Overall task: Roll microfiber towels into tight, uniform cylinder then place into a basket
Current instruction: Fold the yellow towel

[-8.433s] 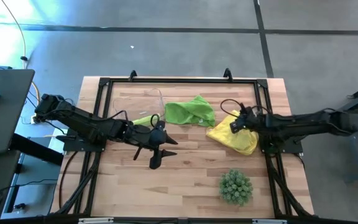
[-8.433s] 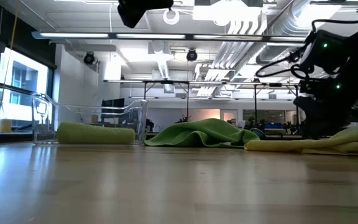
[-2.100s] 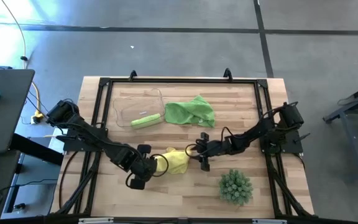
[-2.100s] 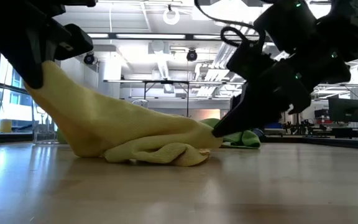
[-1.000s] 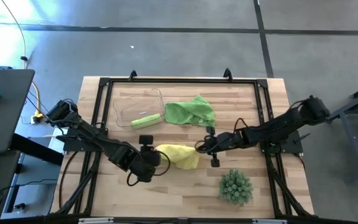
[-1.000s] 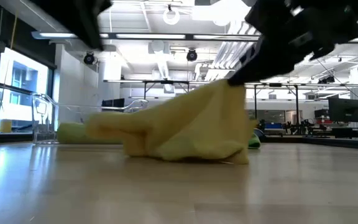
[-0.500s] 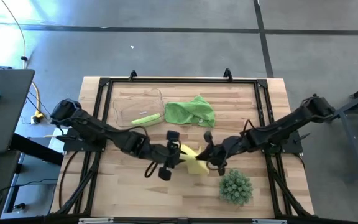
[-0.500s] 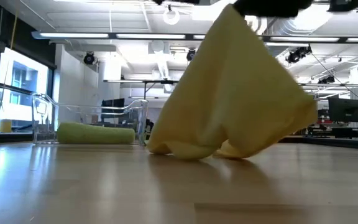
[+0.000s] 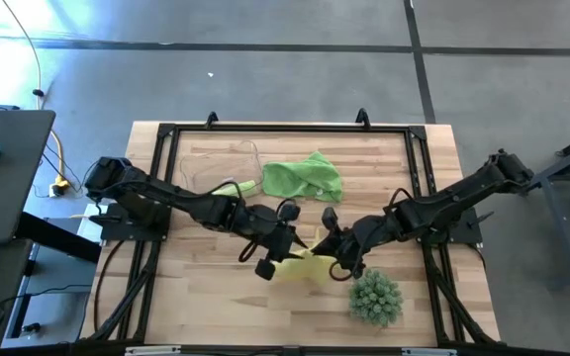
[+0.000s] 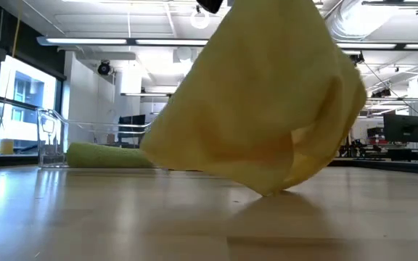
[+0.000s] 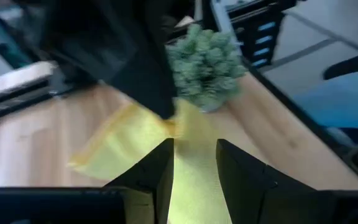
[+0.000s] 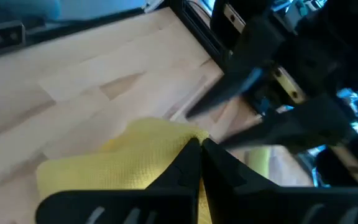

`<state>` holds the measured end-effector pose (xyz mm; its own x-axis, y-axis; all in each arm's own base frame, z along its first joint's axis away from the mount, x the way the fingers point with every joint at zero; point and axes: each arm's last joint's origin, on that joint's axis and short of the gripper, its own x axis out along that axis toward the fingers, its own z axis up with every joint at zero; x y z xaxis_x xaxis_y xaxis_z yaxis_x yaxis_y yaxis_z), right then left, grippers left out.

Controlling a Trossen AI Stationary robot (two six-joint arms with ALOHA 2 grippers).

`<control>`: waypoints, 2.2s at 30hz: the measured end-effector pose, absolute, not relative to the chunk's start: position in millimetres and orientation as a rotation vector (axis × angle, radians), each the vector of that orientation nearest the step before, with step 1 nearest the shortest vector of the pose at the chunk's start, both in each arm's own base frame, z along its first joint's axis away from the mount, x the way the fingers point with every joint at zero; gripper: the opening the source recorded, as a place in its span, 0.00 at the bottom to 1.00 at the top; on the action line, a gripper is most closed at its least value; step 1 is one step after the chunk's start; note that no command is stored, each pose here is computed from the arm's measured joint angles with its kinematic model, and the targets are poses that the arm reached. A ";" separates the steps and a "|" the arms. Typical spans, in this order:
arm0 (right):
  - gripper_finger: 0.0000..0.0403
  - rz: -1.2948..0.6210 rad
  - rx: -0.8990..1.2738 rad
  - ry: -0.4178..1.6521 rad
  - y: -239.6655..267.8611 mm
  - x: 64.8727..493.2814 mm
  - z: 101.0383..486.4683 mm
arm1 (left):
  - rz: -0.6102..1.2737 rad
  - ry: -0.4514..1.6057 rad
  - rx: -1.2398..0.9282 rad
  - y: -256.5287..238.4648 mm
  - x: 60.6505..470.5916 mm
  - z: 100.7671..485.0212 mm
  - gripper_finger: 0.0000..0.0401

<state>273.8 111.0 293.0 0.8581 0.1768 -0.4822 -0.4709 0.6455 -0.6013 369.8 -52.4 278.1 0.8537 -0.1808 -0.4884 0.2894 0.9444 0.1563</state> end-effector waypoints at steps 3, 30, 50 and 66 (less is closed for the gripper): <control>0.00 0.356 -0.836 0.405 109.4 274.4 293.2 | -0.301 0.485 0.212 -53.7 370.4 276.9 0.28; 0.00 0.221 -0.815 0.532 103.8 270.9 286.4 | 0.061 0.599 0.313 -62.6 369.7 261.5 0.28; 0.00 0.200 -0.837 0.527 103.1 271.5 287.2 | -0.143 0.565 0.162 -45.3 387.7 246.4 0.35; 0.00 0.113 -0.702 0.553 101.7 270.9 286.2 | -0.041 0.680 -0.004 -45.8 384.9 232.4 0.02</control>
<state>270.9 101.7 286.2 0.8512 -0.0828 -0.5183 -0.2801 0.7635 -0.5819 384.9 -45.8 232.4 0.7770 -0.0389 -0.6283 0.0366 0.9992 -0.0166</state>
